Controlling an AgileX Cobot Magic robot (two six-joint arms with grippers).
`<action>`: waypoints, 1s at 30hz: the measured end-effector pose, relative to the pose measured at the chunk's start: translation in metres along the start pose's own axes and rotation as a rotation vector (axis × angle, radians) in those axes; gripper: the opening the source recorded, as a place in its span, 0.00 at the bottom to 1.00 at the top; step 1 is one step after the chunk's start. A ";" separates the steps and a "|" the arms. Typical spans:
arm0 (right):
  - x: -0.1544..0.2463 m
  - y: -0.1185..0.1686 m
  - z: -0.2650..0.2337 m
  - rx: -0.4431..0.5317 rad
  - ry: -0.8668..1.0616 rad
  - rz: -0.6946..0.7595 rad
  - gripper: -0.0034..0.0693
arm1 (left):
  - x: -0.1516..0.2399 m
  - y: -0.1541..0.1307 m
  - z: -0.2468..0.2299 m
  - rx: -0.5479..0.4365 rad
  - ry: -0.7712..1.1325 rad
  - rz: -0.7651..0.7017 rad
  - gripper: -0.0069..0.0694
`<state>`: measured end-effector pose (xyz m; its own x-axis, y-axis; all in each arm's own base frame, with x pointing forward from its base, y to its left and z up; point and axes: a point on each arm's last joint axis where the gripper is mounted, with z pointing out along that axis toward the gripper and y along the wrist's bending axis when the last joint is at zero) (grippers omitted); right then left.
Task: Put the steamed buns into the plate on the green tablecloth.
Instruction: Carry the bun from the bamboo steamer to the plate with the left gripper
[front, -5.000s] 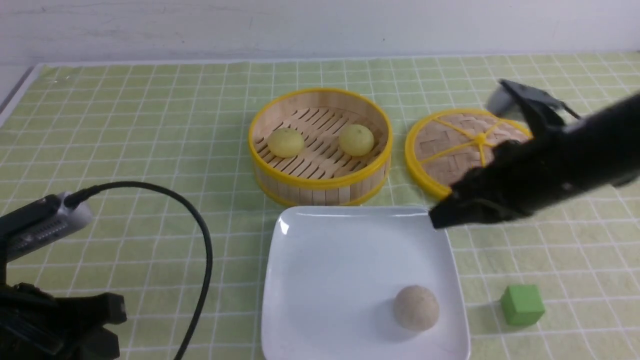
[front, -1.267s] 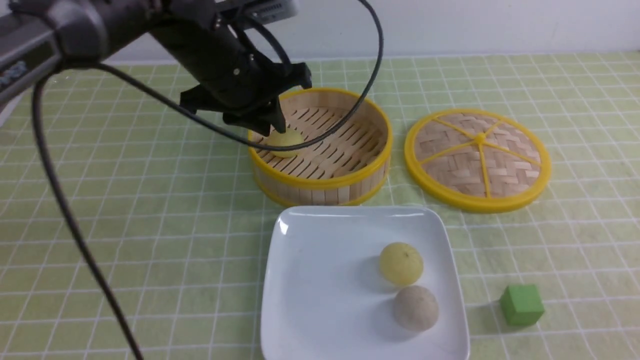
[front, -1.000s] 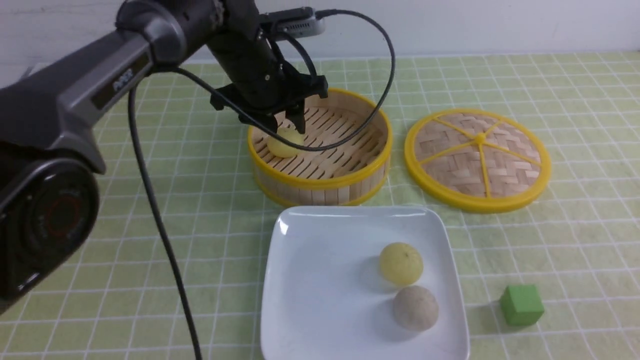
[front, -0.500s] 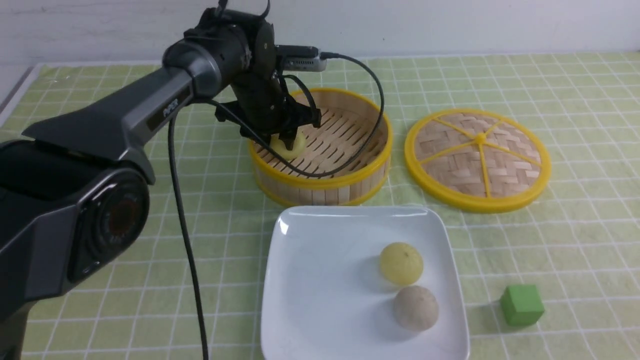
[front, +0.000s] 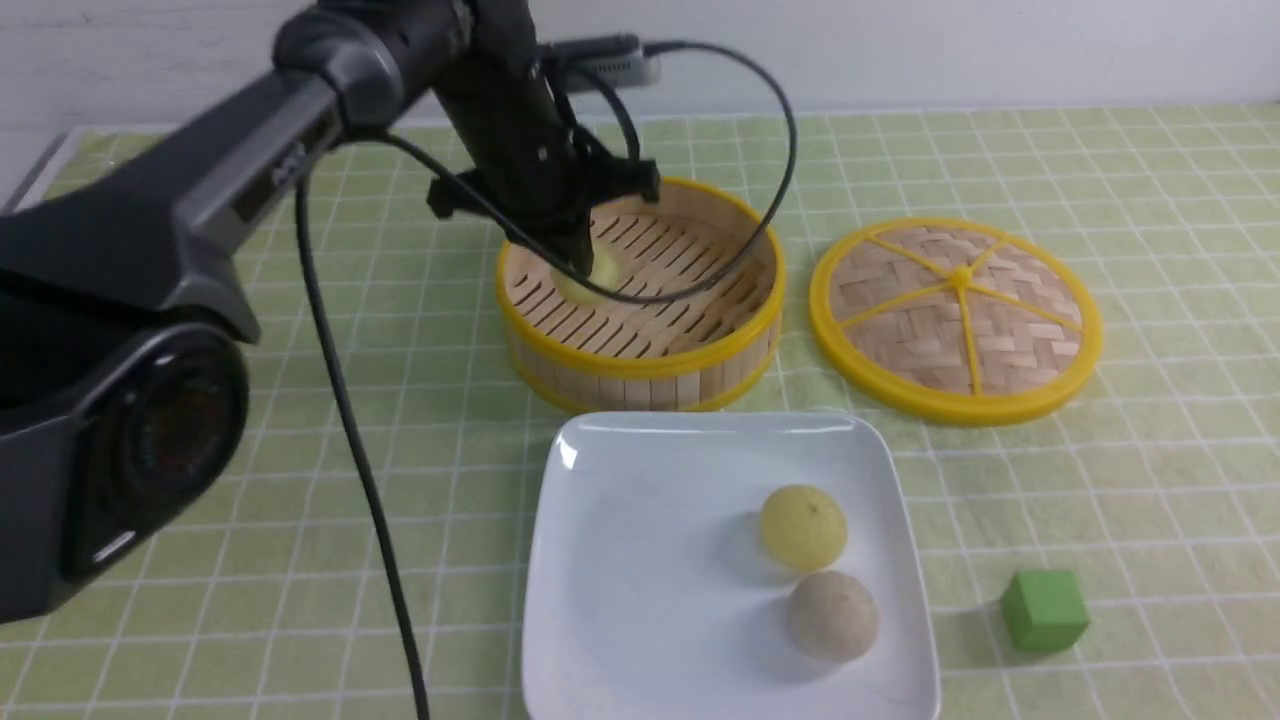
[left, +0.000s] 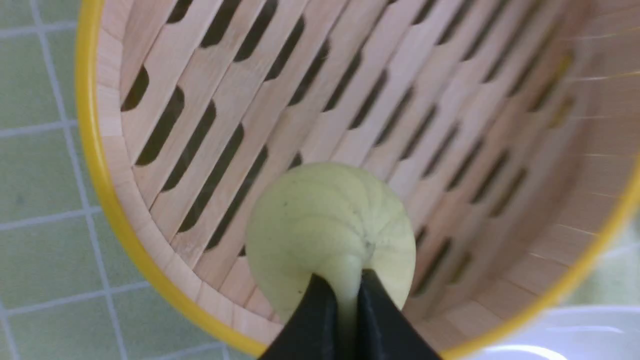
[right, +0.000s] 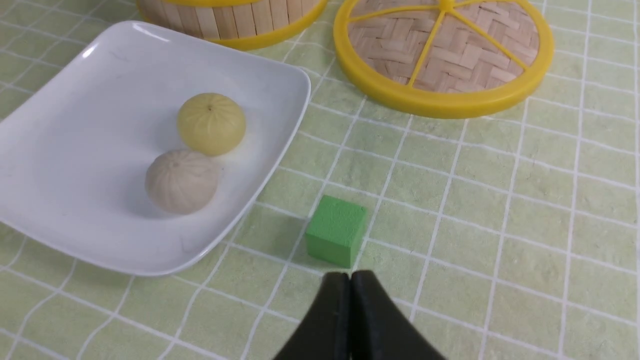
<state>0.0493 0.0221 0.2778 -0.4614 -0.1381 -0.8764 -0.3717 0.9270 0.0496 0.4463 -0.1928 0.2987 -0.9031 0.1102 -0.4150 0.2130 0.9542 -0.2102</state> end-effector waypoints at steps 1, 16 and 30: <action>0.000 0.000 0.000 0.000 0.000 0.000 0.06 | -0.002 -0.004 -0.026 0.014 -0.045 0.020 0.11; 0.000 0.000 0.000 0.001 -0.003 -0.002 0.07 | 0.138 -0.068 -0.026 0.025 0.305 0.223 0.12; -0.009 0.001 -0.023 -0.002 -0.038 0.015 0.08 | 0.157 -0.076 0.039 -0.003 0.277 0.250 0.47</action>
<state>0.0344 0.0162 0.2965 -0.4361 -0.1109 -0.8930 -0.3664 0.9283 0.0637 0.3025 -0.2590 0.2148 -0.8900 0.4108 -0.1977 0.4391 0.8890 -0.1297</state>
